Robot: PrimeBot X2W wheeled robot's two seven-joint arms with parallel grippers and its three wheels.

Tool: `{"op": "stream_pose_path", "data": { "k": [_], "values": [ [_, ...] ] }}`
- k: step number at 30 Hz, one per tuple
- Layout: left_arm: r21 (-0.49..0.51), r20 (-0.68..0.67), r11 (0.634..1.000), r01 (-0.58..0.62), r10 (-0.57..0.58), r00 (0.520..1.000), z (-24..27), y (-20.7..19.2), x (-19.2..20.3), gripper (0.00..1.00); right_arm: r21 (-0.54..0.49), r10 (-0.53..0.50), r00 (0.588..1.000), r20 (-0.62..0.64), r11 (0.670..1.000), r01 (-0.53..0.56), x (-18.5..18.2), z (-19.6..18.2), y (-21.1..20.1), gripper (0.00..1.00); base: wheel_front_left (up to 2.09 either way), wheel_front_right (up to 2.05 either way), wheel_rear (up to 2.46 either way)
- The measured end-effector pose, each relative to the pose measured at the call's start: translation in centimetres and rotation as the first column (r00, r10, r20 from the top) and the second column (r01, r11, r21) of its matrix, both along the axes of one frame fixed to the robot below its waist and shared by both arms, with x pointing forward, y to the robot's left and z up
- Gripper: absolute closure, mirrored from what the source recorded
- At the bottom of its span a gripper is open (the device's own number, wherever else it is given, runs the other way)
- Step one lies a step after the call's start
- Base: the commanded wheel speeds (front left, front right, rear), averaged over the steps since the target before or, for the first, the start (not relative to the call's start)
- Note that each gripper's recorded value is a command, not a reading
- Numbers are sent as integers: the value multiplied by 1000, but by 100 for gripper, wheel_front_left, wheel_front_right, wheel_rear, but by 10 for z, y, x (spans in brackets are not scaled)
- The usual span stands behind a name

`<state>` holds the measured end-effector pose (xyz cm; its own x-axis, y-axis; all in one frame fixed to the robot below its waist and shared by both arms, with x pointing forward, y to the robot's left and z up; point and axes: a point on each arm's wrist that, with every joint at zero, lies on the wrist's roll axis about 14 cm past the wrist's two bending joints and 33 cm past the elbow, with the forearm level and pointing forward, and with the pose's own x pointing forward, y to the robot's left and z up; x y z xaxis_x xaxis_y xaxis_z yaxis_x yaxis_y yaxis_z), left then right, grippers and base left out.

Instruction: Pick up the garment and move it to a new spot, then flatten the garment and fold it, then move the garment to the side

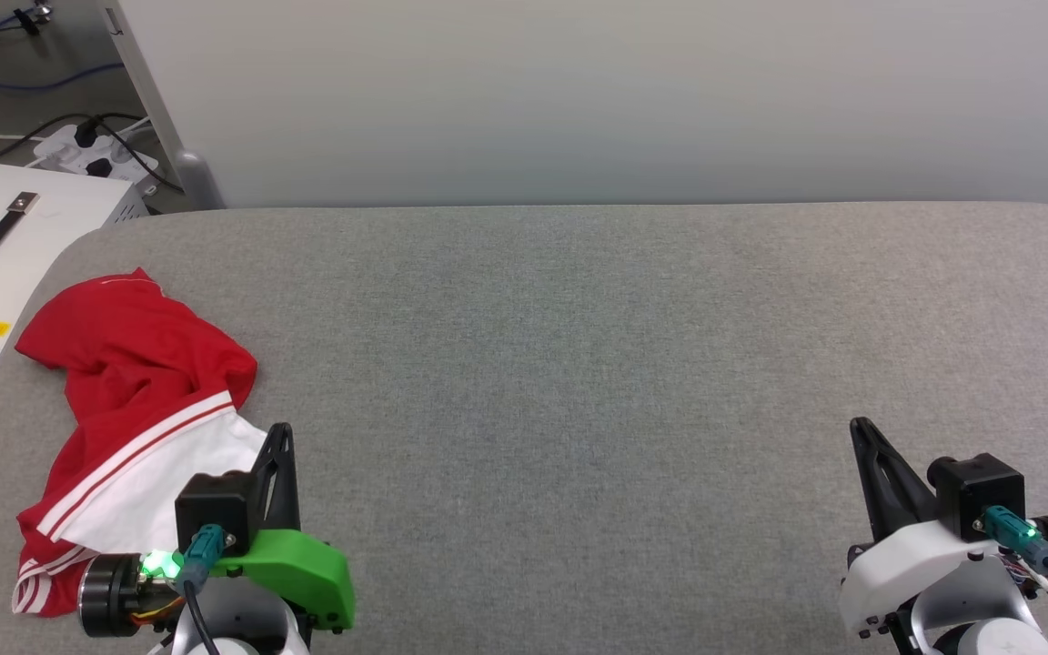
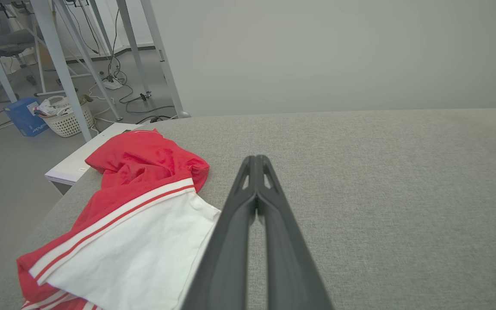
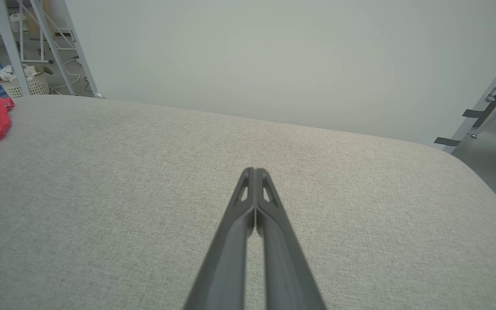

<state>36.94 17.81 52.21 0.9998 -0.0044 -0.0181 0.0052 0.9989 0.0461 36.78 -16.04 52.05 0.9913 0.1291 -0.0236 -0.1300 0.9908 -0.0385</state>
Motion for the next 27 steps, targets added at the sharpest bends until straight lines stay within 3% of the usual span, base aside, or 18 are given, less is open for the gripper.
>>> {"op": "stream_pose_path", "data": {
  "k": [20,21,27],
  "values": [
    [0,0,1000,0,0,1000,0,0,0,100,0,0,1000,0,1000,0,0,0,0,100,0,0,0],
    [0,0,1000,0,0,1000,0,0,0,0,0,0,1000,0,1000,0,0,0,0,0,0,0,0],
    [0,-1,1000,1,-1,1000,0,0,0,0,2,-1,1000,0,1000,1,0,0,0,0,0,0,0]
  ]
}}
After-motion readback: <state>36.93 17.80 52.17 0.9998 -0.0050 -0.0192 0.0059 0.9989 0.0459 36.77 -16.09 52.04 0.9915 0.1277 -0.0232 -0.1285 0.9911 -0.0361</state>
